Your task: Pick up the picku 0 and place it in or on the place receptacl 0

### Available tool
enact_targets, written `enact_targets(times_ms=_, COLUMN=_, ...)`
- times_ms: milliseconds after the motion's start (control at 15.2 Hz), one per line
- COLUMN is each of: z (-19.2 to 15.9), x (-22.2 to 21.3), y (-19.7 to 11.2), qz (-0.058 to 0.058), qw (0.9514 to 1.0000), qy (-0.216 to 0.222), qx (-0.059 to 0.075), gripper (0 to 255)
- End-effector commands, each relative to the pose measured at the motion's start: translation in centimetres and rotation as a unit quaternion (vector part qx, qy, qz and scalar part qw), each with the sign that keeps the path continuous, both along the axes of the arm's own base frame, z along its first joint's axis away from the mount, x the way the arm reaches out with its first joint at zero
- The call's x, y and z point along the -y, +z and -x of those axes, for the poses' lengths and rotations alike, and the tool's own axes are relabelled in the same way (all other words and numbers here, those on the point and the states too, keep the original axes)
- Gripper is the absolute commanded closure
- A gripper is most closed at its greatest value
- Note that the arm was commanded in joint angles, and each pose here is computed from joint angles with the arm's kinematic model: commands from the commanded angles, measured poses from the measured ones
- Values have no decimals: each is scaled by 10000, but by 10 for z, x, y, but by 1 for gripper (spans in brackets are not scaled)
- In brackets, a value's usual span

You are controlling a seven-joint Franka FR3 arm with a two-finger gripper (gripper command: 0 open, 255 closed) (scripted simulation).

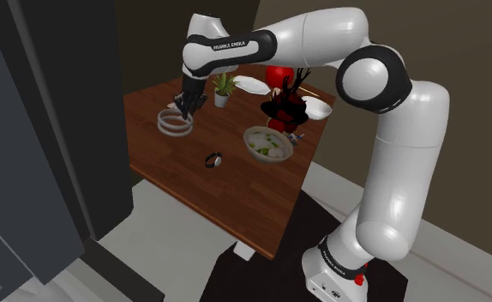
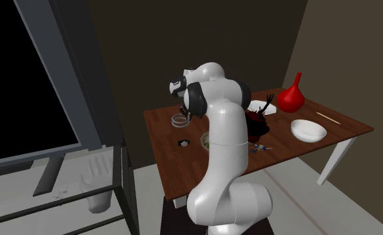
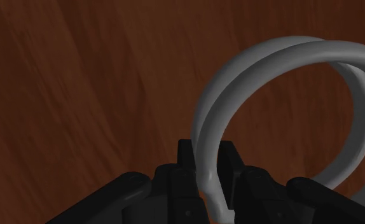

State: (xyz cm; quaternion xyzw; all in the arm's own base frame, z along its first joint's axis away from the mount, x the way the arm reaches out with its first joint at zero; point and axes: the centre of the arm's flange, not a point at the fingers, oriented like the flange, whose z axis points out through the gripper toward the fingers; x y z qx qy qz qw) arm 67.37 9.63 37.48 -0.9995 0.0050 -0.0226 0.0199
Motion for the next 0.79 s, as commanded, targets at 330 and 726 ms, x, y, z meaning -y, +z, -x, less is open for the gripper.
enact_targets(times_ms=330, z=0, x=-1, y=37, qz=-1, qw=10000, qy=0, qx=1, gripper=255)
enact_targets(times_ms=726, z=0, x=-1, y=68, qz=-1, qw=10000, qy=0, qx=1, gripper=255)
